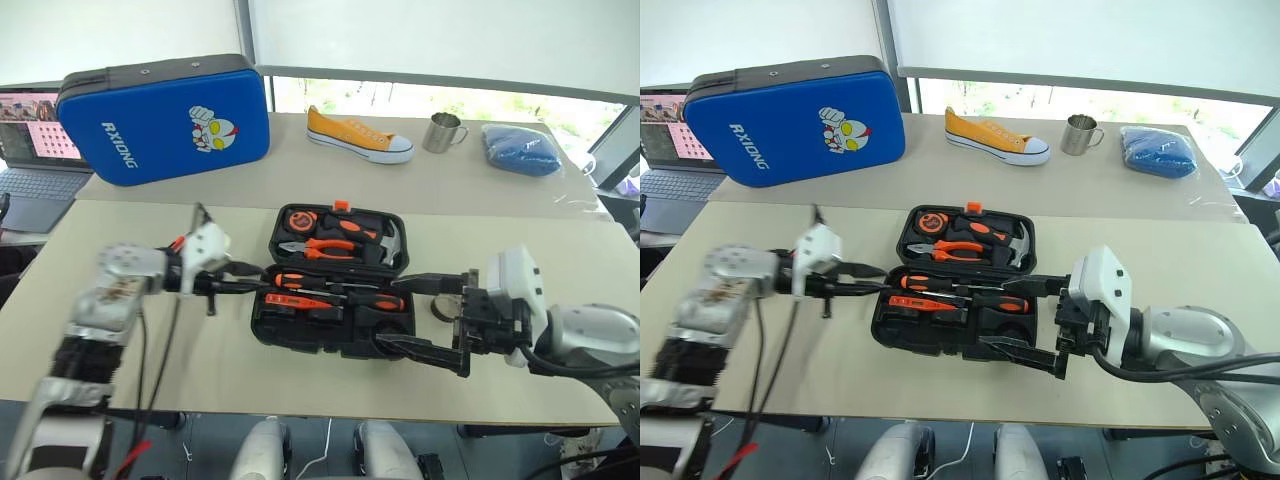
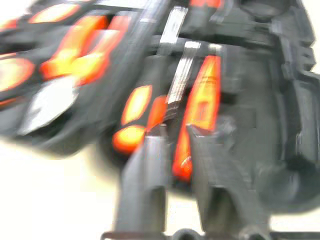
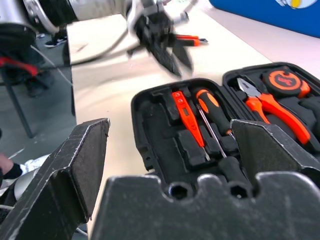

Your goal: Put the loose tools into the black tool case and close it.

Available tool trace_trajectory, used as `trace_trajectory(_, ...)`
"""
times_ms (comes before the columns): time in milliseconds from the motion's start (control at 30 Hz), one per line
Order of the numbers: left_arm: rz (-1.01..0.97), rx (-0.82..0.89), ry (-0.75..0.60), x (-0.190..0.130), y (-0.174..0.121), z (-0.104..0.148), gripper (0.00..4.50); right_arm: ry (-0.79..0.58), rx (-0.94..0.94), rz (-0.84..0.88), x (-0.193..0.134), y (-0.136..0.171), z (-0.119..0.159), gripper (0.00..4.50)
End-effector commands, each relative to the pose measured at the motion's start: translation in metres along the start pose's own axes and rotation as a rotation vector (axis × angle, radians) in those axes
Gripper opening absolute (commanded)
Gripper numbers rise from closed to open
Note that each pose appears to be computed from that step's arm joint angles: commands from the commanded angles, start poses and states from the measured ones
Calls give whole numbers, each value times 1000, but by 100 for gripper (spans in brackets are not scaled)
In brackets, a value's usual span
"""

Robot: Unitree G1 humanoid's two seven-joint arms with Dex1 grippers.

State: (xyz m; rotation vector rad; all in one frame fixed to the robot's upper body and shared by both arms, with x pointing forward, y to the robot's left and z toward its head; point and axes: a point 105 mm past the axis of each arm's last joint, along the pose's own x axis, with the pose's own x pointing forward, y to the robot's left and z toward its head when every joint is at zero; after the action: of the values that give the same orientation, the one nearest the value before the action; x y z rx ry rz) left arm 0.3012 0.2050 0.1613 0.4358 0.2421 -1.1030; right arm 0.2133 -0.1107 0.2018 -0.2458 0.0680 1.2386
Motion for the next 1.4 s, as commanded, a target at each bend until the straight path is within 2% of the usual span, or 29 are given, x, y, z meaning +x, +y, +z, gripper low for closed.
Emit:
trace_trajectory(33,228,-106,58,-71,-2,-7,265,-46,-59,65,9,-5,9,450)
trace_trajectory(67,272,-130,81,-81,-4,-13,322,-48,-64,81,11,-6,9,450)
trace_trajectory(200,497,-201,216,-138,-10,-51,449,-62,-73,140,18,-11,10,450)
trace_trajectory(300,582,-228,283,-163,-13,-68,449,-73,-70,177,22,-13,11,450)
trace_trajectory(400,605,-231,300,-167,-7,-67,449,-70,-80,199,24,-15,9,450)
trace_trajectory(533,598,-241,301,-155,14,-56,449,-72,-84,202,24,-16,7,450)
trace_trajectory(633,559,-265,421,-138,42,-53,449,-71,-92,198,23,-11,5,450)
trace_trajectory(700,564,-356,457,-132,56,-52,449,-72,-91,190,22,-9,4,450)
trace_trajectory(833,463,-408,499,-108,72,-46,449,-74,-80,173,22,-1,2,450)
trace_trajectory(933,439,-401,602,-99,83,-57,449,-77,-76,155,23,5,1,450)
trace_trajectory(1067,391,-416,663,-84,89,-70,449,-82,-64,122,23,9,3,450)
trace_trajectory(1167,386,-409,761,-81,90,-88,449,-78,-64,102,24,10,4,450)
trace_trajectory(1267,380,-412,785,-74,92,-95,449,-78,-66,89,24,9,7,450)
trace_trajectory(1333,350,-450,754,-68,89,-96,397,-77,-67,85,25,8,9,450)
trace_trajectory(1367,334,-487,741,-66,86,-95,390,-76,-68,83,25,8,9,450)
trace_trajectory(1400,317,-495,718,-63,86,-93,347,-74,-69,82,25,8,10,450)
